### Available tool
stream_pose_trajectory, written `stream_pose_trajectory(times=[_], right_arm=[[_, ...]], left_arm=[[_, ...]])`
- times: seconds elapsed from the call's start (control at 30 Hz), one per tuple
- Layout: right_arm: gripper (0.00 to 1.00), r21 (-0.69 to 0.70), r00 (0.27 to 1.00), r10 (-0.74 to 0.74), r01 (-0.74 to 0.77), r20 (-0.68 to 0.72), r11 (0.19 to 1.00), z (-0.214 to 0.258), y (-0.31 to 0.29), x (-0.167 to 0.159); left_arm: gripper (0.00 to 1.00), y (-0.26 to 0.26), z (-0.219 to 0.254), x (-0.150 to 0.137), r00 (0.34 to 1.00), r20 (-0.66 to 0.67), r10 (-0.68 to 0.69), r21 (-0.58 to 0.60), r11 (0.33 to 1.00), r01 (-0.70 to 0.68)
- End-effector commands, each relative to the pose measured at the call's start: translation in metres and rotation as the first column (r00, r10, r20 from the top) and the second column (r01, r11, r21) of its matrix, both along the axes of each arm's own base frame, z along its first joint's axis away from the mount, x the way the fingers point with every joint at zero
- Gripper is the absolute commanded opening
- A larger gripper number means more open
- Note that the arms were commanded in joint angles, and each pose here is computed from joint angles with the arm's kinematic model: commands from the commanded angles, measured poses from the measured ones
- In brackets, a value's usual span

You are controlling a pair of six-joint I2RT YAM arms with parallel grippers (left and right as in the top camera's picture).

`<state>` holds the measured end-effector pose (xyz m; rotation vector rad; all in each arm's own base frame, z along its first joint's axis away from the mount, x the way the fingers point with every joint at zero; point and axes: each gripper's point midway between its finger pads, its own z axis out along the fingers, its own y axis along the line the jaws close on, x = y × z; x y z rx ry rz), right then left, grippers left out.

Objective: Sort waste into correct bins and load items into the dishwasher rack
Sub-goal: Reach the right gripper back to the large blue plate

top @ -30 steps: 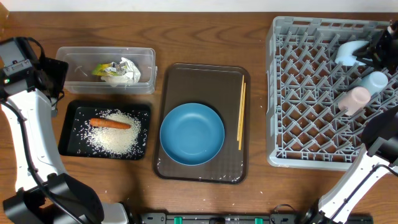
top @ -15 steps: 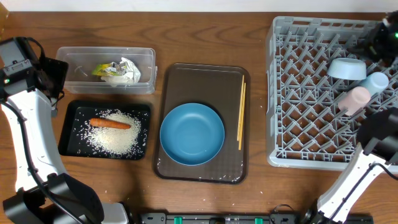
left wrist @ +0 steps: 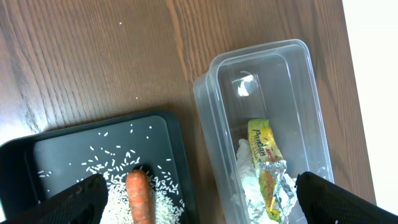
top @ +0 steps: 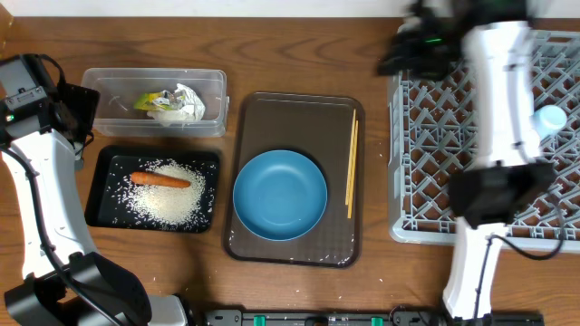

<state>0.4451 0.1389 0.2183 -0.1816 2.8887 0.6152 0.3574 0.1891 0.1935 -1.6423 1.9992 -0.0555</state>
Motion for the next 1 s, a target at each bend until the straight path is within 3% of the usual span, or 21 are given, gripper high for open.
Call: stream_pose_trajectory(times=[0.0, 0.13, 0.33, 0.63, 0.97], right_arm=[[0.75, -0.112, 0.99, 0.138, -0.135, 0.021, 0.985, -0.009, 0.05, -0.017], [0.75, -0.117, 0.951, 0.309, -0.31, -0.027, 0.944, -0.037, 0.131, -0.051], [0.73, -0.14, 0.876, 0.475, -0.483, -0.086, 0.864, -0.07, 0.207, -0.106], [0.64, -0.259, 0.837, 0.532, -0.545, -0.126, 0.797, -0.085, 0.241, -0.158], [0.7, -0.382, 0.826, 0.533, -0.56, -0.185, 0.735, -0.134, 0.255, -0.197]], left_arm=[[0.99, 0.004, 0.005, 0.0, 1.0, 0.006, 0.001, 0.016, 1.0, -0.001], [0.98, 0.004, 0.005, 0.0, 1.0, 0.006, 0.001, 0.016, 1.0, -0.001], [0.98, 0.004, 0.005, 0.0, 1.0, 0.006, 0.001, 0.016, 1.0, -0.001], [0.98, 0.004, 0.005, 0.0, 1.0, 0.006, 0.001, 0.016, 1.0, -0.001], [0.99, 0.004, 0.005, 0.0, 1.0, 0.006, 0.001, 0.016, 1.0, -0.001]])
